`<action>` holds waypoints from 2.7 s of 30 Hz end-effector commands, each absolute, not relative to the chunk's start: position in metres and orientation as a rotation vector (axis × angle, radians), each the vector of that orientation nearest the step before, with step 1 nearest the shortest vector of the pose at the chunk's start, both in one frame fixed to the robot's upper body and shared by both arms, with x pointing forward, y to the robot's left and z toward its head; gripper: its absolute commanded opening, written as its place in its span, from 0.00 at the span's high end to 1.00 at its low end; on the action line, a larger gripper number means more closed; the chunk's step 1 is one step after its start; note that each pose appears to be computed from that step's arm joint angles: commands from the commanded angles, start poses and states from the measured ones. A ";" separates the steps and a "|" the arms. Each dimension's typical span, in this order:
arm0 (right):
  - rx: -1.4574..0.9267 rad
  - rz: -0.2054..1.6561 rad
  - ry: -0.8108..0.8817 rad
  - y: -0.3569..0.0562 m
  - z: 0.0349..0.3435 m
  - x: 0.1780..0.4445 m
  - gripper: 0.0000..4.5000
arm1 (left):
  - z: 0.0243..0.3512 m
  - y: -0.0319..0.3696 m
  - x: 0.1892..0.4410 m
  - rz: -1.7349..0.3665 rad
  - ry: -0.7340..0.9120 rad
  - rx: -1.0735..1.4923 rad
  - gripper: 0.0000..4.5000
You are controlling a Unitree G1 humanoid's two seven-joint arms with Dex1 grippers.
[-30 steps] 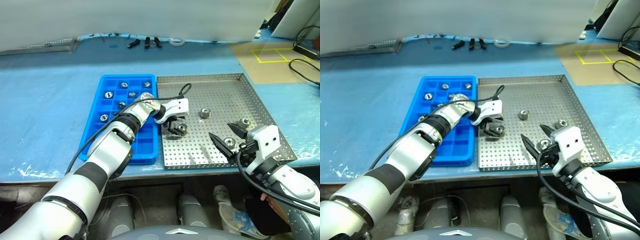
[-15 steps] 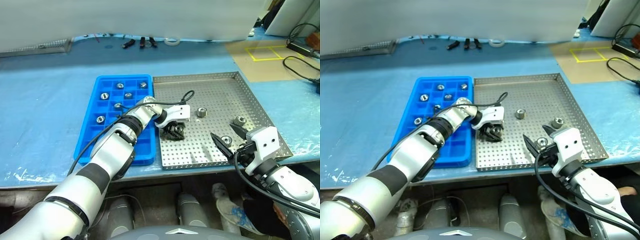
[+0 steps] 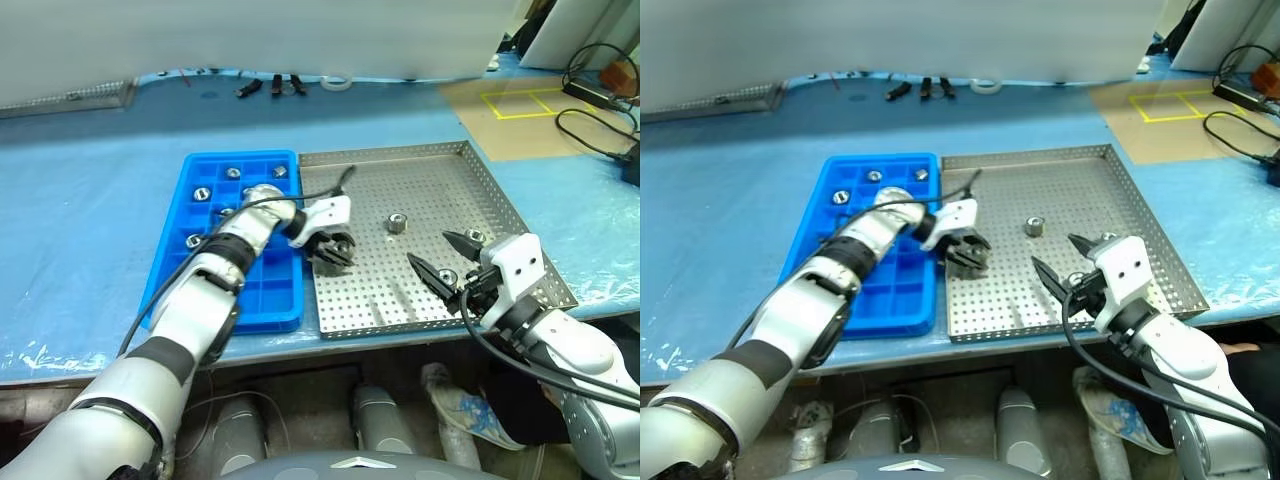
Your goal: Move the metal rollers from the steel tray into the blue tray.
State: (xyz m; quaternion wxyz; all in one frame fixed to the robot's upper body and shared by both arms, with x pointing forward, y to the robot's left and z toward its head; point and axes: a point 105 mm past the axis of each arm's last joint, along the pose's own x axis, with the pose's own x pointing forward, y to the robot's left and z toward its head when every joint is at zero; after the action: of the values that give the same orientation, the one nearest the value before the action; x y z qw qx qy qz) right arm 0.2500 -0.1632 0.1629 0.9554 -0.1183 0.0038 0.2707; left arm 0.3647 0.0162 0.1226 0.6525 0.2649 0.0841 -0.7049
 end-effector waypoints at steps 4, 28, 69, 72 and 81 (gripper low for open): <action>-0.240 0.769 -0.023 -0.136 0.171 0.269 0.20 | 0.169 0.072 0.355 -1.434 0.024 0.457 0.62; -0.268 1.225 -0.047 -0.070 0.174 0.298 0.20 | 0.144 0.144 0.303 -0.920 0.083 0.276 0.62; -0.286 0.658 -0.055 -0.156 0.167 0.280 0.20 | 0.192 -0.006 0.403 -1.250 -0.096 0.402 0.18; -0.291 0.587 -0.062 -0.167 0.171 0.273 0.20 | 0.194 -0.034 0.405 -1.265 -0.094 0.441 0.18; -0.277 0.360 -0.059 -0.189 0.174 0.243 0.20 | 0.185 -0.093 0.385 -1.342 -0.068 0.449 0.18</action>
State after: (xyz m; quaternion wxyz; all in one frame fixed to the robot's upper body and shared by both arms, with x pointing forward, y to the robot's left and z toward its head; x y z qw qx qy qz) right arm 0.2508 -0.1878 0.1581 0.9728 -0.1245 -0.0019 0.1951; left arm 0.3889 -0.0859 0.1657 0.7716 0.2022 0.0033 -0.6031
